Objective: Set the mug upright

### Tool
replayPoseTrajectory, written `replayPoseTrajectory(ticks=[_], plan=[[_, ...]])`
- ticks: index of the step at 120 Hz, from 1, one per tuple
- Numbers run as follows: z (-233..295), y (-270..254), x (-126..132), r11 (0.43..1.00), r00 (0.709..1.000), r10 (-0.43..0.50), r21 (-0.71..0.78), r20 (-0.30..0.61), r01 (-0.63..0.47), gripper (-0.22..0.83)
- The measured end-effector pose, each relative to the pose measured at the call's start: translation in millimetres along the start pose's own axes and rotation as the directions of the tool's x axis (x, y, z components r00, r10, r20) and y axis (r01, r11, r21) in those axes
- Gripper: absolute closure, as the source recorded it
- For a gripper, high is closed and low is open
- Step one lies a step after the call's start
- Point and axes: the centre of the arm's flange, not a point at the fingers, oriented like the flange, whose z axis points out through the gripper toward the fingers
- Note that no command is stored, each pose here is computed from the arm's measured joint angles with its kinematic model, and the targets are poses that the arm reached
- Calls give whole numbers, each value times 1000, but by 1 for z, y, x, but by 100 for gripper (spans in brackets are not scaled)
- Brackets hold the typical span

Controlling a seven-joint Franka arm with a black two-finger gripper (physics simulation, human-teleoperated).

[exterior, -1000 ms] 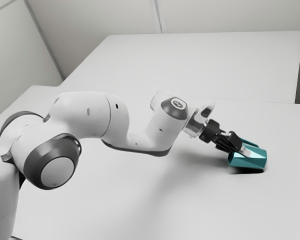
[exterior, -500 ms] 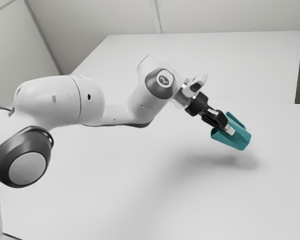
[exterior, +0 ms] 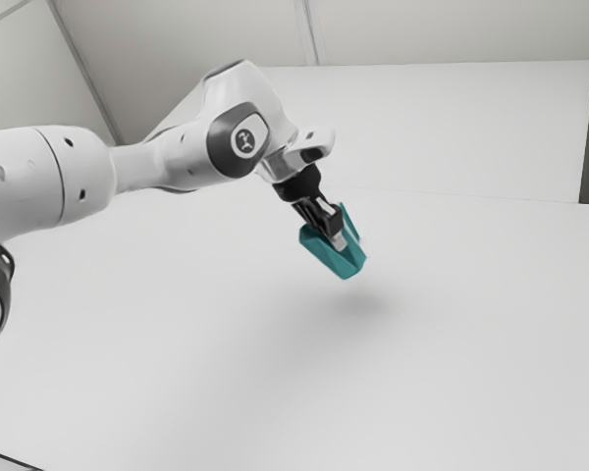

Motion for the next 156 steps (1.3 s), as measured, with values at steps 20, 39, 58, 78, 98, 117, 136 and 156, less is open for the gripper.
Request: replayPoseTrajectory(ticks=[20,39,58,78,98,117,136,156], plan=[[-13,-15,-29,994,997,-55,94,58,49,77],[-21,-32,-51,975,988,-105,207,115,80,77],[-24,-47,-73,947,975,-162,301,152,111,77],[-31,-57,-95,915,963,-221,375,153,150,78],[-30,-64,-114,885,950,-276,423,144,193,78],[-9,-63,-127,866,948,-290,458,134,201,78],[5,-66,-135,847,946,-310,481,97,228,78],[15,-70,-143,829,939,-341,485,44,278,78]])
